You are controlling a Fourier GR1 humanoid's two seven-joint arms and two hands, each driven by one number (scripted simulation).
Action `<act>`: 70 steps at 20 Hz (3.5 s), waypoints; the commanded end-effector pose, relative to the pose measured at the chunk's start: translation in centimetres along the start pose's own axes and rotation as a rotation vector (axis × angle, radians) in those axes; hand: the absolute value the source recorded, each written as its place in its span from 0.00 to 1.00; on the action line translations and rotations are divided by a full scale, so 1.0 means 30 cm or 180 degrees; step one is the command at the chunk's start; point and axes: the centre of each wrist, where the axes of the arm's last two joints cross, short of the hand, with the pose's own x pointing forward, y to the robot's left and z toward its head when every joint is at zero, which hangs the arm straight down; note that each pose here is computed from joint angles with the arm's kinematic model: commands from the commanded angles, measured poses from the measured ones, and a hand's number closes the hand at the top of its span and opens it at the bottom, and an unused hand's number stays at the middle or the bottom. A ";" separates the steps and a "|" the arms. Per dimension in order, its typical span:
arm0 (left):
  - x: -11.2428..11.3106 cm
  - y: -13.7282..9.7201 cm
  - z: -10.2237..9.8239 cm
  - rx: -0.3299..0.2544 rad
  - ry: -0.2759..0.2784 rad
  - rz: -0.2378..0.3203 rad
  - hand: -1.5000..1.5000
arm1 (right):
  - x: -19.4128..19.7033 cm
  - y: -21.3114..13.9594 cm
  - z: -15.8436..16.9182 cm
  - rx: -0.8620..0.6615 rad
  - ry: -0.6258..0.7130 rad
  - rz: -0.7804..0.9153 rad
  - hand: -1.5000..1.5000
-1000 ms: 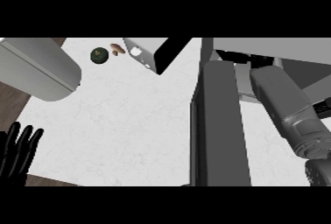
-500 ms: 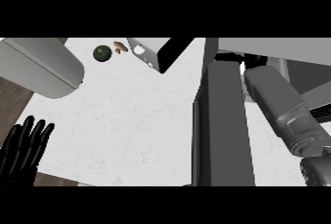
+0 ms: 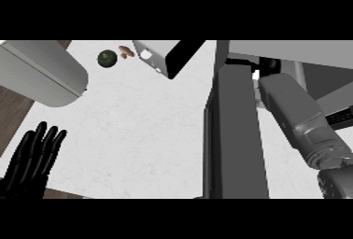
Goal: Pick up the milk, place it into the microwave and close the microwave
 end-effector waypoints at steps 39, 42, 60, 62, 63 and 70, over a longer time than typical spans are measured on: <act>-0.098 -0.168 -0.095 -0.0696 0.0322 0.0086 0.00 | -0.324 -0.009 0.329 0.0627 0.0072 -0.1387 0.00; -0.147 -0.152 -0.152 -0.0972 0.0451 0.0091 1.00 | -0.302 0.045 0.345 0.0659 0.0089 -0.1414 0.00; -0.376 -0.410 -0.228 -0.1884 0.0921 -0.0318 1.00 | -0.476 -0.109 0.646 0.0814 -0.0050 -0.1502 0.00; -0.425 -0.469 -0.151 -0.1928 0.0954 -0.0222 1.00 | -0.498 -0.150 0.713 0.0821 -0.0079 -0.1509 0.00; -0.417 -0.463 -0.190 -0.1984 0.0988 -0.0250 1.00 | -0.432 -0.116 0.652 0.0814 -0.0195 -0.1553 0.00; -0.470 -0.623 -0.156 -0.2396 0.0958 -0.0182 1.00 | -0.425 -0.348 0.736 0.0716 -0.0232 -0.1511 0.00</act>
